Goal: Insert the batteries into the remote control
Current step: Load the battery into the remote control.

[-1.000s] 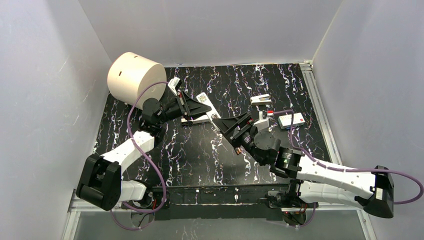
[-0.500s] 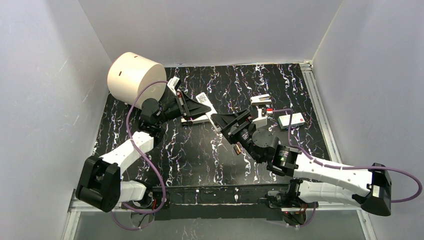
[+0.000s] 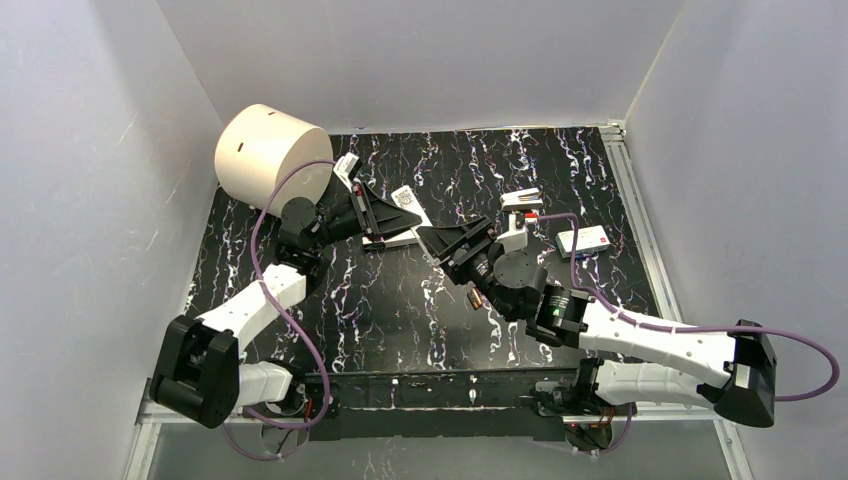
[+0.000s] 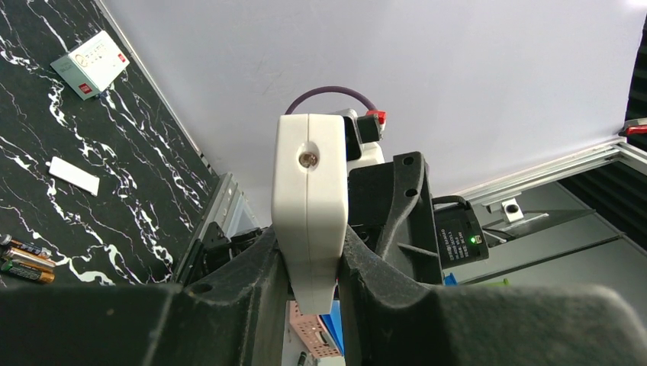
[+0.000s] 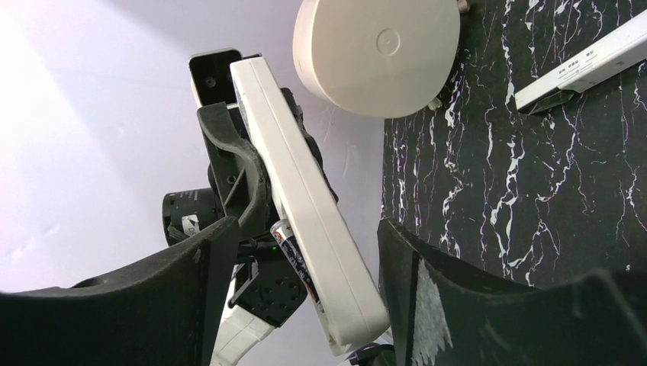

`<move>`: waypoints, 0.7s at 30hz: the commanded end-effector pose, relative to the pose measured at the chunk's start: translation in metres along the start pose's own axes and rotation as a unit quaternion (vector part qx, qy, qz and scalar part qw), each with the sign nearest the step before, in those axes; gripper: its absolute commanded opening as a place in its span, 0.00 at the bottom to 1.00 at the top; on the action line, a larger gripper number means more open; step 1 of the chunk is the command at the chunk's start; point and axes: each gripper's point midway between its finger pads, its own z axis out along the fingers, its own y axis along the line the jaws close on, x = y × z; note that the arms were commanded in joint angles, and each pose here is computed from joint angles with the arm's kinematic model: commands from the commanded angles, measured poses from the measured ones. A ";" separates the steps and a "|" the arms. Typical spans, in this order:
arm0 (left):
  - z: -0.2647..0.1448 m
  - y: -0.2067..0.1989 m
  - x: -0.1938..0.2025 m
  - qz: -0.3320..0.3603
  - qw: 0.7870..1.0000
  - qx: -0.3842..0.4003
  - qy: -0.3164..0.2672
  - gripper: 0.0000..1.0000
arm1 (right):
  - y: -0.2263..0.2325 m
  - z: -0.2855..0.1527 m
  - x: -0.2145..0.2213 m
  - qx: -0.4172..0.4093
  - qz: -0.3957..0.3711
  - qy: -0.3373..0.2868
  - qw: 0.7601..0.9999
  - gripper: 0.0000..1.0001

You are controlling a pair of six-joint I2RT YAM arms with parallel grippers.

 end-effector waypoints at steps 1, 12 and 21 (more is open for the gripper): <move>-0.003 -0.027 0.004 0.048 0.998 0.034 0.008 0.00 | 0.029 0.000 -0.011 -0.026 0.033 -0.012 0.999 0.72; -0.003 -0.029 0.010 0.059 0.997 0.039 0.016 0.00 | 0.030 0.004 -0.007 -0.031 0.040 0.000 0.999 0.60; 0.001 -0.027 0.003 0.039 0.999 0.034 0.004 0.00 | 0.023 0.003 -0.006 -0.024 0.030 0.005 0.999 0.47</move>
